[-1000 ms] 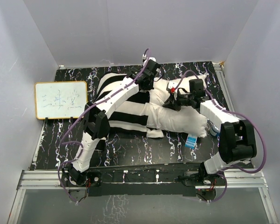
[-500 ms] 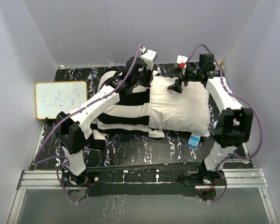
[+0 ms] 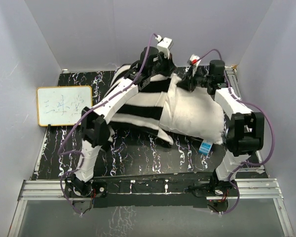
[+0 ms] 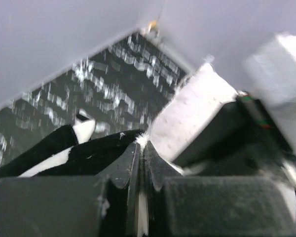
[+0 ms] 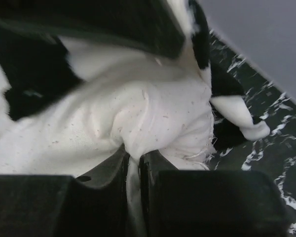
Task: Put the pillow into the pillowcase
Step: Stuff the pillow into the pillowcase.
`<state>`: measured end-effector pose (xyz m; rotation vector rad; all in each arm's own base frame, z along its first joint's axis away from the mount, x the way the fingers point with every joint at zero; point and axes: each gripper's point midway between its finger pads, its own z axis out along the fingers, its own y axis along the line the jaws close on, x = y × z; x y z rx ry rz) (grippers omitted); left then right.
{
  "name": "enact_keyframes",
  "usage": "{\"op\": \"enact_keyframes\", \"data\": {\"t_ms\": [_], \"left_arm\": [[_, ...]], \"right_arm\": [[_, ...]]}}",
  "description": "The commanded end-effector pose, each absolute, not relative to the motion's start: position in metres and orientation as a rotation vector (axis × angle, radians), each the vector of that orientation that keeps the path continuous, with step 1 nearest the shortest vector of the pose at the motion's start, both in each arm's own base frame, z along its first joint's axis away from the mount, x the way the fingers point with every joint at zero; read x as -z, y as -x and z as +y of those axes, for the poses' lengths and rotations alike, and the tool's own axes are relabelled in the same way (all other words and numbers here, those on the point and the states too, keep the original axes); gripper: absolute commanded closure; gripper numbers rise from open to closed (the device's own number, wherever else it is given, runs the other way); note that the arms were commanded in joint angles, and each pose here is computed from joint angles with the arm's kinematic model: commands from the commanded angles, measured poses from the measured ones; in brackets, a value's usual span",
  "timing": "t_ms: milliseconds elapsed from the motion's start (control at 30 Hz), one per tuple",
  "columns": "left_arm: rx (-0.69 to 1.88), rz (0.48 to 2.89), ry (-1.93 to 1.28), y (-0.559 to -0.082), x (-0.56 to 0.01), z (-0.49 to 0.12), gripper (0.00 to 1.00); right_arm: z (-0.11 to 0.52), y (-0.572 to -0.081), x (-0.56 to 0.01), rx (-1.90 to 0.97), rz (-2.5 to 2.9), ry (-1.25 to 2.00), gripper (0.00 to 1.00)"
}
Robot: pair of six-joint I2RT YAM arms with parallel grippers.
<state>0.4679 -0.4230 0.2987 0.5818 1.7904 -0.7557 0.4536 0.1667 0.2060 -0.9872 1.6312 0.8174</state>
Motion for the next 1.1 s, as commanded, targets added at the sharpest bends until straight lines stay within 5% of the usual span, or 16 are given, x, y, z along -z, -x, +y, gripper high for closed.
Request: {"op": "enact_keyframes", "data": {"t_ms": [0,167,467,667,867,933,1067], "left_arm": [[1.090,1.271,-0.546,-0.448,-0.469,-0.467,1.00],[1.236,1.123,-0.549,-0.419,-0.503,-0.464,1.00],[1.586,1.413,-0.593,-0.275,-0.310,-0.463,1.00],[1.828,1.443,-0.615,-0.196,-0.263,-0.487,1.00],[1.892,1.522,-0.624,-0.191,-0.236,-0.503,1.00],[1.812,1.640,-0.548,-0.215,-0.216,-0.488,1.00],[1.658,1.793,-0.380,-0.263,-0.182,-0.438,1.00]], "right_arm": [[0.178,-0.442,-0.412,-0.815,1.201,0.833,0.92],[0.175,-0.426,-0.413,-0.883,1.183,0.757,0.92],[0.160,-0.442,-0.215,-0.677,1.426,0.558,0.92],[0.152,-0.449,-0.165,-0.669,1.502,0.427,0.92],[0.187,-0.403,-0.166,-0.885,1.414,0.616,0.90],[0.196,-0.376,-0.182,-0.965,1.339,0.804,0.79],[0.178,-0.366,-0.200,-0.793,1.334,1.079,0.41]]}}
